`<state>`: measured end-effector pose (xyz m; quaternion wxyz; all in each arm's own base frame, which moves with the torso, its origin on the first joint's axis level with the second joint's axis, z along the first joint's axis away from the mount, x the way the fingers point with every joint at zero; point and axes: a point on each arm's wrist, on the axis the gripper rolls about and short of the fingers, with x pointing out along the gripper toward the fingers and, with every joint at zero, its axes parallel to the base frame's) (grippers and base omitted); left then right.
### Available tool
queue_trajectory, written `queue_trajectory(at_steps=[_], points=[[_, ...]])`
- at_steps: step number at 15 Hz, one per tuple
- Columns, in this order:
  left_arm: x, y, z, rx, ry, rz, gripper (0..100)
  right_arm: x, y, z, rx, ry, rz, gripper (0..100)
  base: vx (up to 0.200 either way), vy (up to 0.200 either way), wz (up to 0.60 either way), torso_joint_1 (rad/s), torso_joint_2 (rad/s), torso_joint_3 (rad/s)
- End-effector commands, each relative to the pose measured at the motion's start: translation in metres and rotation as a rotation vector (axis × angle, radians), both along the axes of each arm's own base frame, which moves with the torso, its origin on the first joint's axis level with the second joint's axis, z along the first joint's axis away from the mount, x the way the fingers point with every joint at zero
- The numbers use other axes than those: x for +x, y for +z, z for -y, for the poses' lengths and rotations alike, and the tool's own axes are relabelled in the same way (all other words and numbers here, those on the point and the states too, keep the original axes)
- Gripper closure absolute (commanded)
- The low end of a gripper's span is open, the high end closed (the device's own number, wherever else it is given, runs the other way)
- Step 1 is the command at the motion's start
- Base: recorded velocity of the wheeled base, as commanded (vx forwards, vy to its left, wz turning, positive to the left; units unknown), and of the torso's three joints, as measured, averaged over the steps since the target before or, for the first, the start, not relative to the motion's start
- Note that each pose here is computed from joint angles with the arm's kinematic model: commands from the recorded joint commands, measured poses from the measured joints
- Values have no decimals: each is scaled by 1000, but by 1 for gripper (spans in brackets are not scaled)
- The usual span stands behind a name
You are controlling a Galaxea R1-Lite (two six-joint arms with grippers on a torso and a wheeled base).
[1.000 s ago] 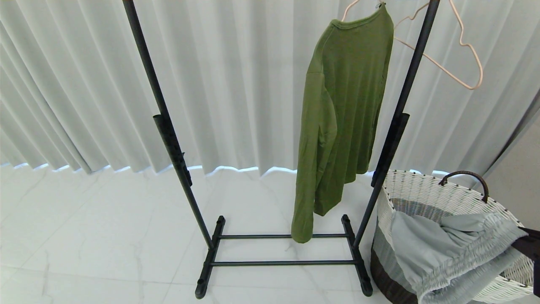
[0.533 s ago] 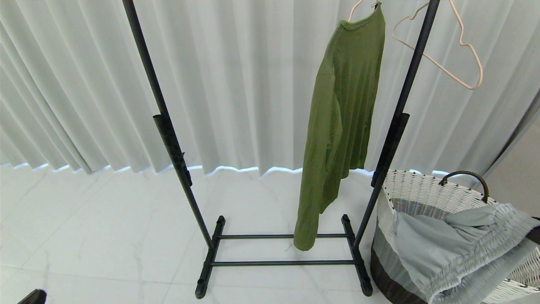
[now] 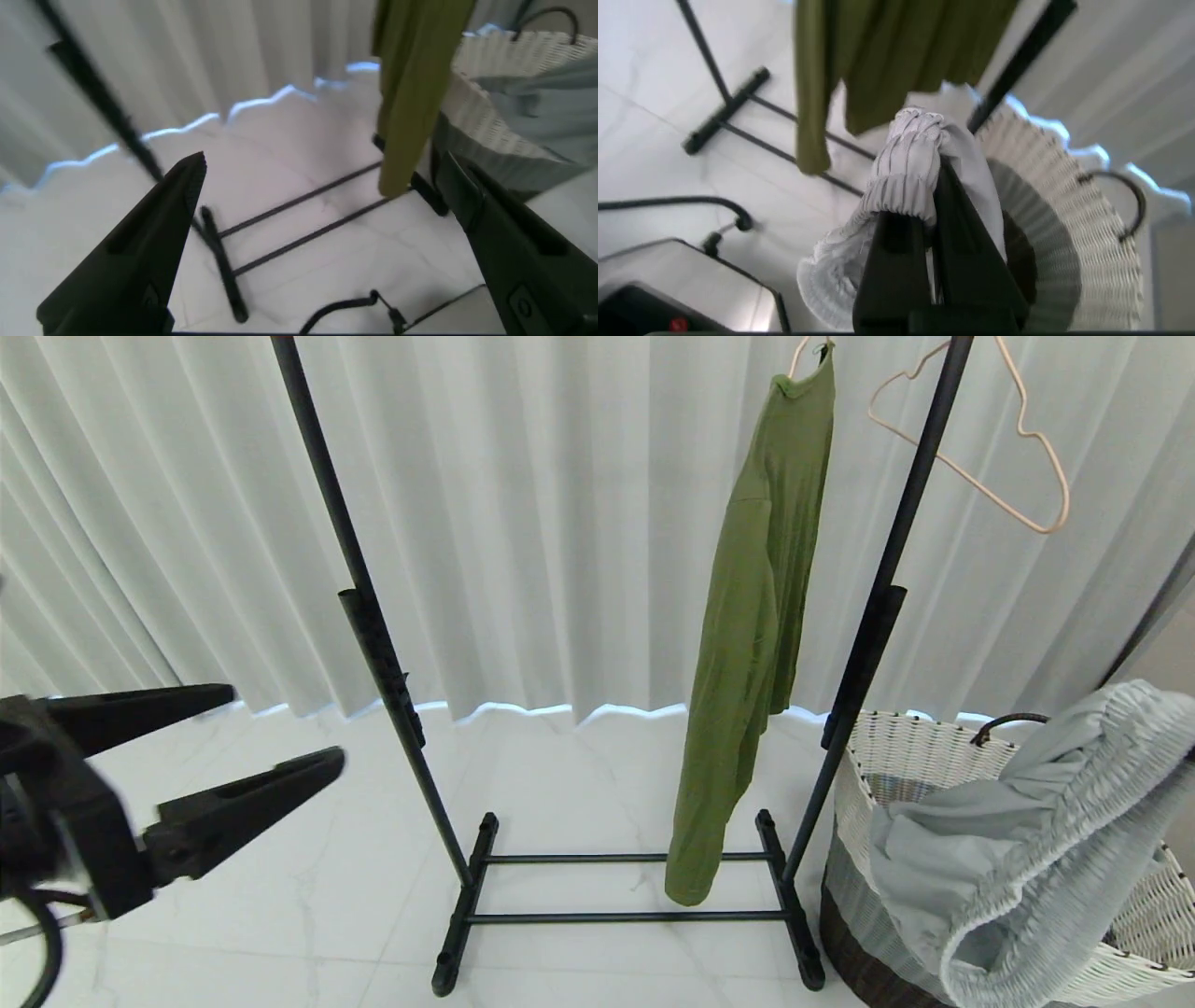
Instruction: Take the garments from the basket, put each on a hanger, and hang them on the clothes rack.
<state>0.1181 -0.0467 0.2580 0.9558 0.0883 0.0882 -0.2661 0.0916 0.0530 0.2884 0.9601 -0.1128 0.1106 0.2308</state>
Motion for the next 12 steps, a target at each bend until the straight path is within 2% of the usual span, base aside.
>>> queue_trajectory(at_steps=[1,3,4,6,7,9,10,12], points=[[54,-15,57,51,-121,-175,0,18,19,-17,16,57,9,100,0,0,0,0,0,0],[67,-21,100,0,-182,-255,0,31,31,-32,39,82,5,100,0,0,0,0,0,0],[74,-28,125,-12,-178,-294,0,36,35,-40,64,98,-6,100,0,0,0,0,0,0],[78,-48,165,9,-165,-361,0,40,42,-53,106,137,-23,100,0,0,0,0,0,0],[76,-54,178,14,-182,-381,0,40,43,-56,116,146,-30,100,0,0,0,0,0,0],[66,-76,214,27,-241,-466,0,39,44,-65,147,179,-56,100,0,0,0,0,0,0],[64,-84,228,12,-253,-491,0,37,44,-68,163,194,-63,100,0,0,0,0,0,0],[71,-101,247,-31,-255,-489,0,34,45,-74,190,222,-76,100,0,0,0,0,0,0]])
